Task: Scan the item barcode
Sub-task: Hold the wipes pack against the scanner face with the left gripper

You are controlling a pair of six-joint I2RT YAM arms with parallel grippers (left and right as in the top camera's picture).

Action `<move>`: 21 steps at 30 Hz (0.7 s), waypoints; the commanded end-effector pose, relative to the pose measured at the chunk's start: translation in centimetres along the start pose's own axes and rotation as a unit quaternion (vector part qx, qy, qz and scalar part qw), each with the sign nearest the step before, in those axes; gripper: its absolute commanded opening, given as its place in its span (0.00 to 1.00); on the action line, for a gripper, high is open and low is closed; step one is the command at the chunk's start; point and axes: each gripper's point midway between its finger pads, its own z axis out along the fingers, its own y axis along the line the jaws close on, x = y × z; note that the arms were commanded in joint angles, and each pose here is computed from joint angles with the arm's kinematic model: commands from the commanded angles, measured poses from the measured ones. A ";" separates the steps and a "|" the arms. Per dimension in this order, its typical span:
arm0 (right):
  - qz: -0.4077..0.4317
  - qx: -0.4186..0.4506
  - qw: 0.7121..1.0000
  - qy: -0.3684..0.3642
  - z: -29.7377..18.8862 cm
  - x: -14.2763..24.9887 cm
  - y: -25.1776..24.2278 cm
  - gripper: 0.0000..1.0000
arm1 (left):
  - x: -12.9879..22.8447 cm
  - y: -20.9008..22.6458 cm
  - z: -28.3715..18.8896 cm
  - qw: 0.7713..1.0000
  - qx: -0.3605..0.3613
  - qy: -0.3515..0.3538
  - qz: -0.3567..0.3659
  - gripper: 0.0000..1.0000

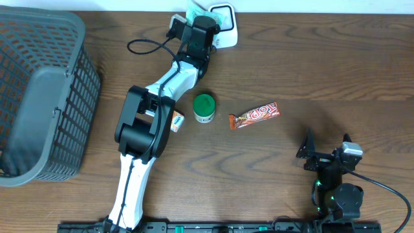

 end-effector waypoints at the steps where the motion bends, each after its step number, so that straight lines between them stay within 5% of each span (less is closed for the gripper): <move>1: -0.005 0.009 1.000 -0.001 0.0 0.0 -0.4 0.99 | 0.8 0.2 0.3 1.000 0.001 -0.008 -0.015 0.07; 9: -0.005 0.009 1.000 -0.001 0.0 0.0 -0.3 0.99 | 3.0 -0.6 -0.6 1.000 0.010 -0.010 0.022 0.07; 21: -0.005 0.009 1.000 -0.001 0.0 0.0 -0.4 0.99 | 1.3 -3.0 -1.2 0.990 0.045 -0.084 0.104 0.07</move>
